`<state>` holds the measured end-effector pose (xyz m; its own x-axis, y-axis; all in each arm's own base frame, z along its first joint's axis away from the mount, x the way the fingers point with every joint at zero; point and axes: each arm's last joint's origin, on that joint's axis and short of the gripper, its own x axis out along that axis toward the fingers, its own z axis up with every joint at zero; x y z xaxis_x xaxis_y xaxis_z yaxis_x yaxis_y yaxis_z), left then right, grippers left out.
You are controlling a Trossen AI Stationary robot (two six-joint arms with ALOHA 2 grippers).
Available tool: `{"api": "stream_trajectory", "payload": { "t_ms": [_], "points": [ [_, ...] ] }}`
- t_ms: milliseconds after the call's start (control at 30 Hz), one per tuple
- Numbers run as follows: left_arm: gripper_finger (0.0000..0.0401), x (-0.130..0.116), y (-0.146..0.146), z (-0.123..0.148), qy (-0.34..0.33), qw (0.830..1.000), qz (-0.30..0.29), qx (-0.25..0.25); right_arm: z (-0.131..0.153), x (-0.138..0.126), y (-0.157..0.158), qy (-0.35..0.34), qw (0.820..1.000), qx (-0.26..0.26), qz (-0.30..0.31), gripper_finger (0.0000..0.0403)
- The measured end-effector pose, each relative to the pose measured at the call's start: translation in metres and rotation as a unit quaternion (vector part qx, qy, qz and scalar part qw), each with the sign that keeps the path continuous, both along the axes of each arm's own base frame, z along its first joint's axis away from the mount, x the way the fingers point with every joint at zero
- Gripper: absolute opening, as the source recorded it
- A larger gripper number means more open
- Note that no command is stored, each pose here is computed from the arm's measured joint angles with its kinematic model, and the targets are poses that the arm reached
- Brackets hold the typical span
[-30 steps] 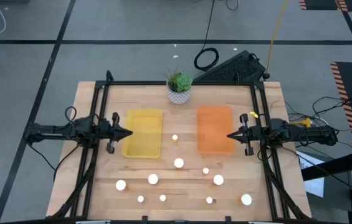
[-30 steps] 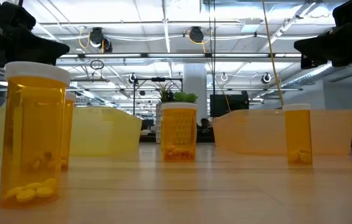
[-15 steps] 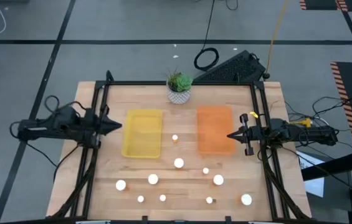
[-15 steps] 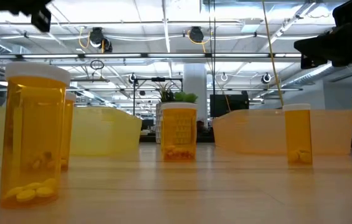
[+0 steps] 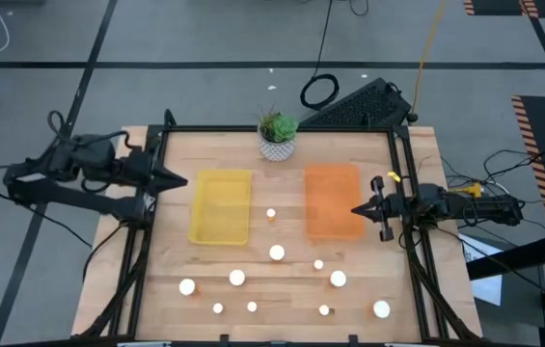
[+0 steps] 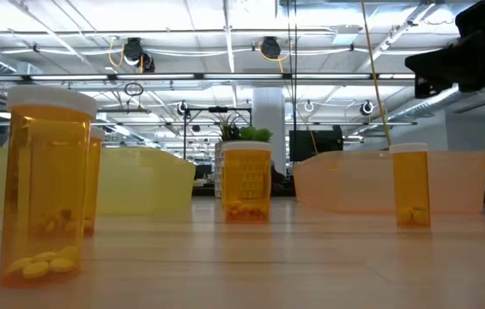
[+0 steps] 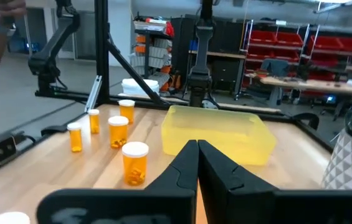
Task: Pick and place medicine bottles into bin by pill shape (circle, oval)
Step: Put the large medicine bottle into the yellow bin
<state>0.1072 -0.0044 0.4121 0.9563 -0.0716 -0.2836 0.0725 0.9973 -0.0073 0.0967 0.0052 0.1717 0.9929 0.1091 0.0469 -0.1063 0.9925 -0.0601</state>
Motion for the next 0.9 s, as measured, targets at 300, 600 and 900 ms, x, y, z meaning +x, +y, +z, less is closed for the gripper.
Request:
{"api": "stream_trajectory", "payload": {
  "t_ms": [300,600,900],
  "points": [
    [0.0021,0.028,0.000,0.038,0.065,0.998,0.014,0.002,-0.001,0.000,0.000,0.012,0.997,0.079,0.004,0.0000],
    [0.0021,0.046,0.000,0.026,0.101,0.994,0.014,0.024,0.000,0.000,0.000,0.025,0.988,0.152,0.006,0.0000],
    [0.0021,0.047,0.001,0.023,0.104,0.993,0.040,0.034,0.042,-0.006,0.000,0.045,0.993,0.110,0.004,0.0000]
  ]
}}
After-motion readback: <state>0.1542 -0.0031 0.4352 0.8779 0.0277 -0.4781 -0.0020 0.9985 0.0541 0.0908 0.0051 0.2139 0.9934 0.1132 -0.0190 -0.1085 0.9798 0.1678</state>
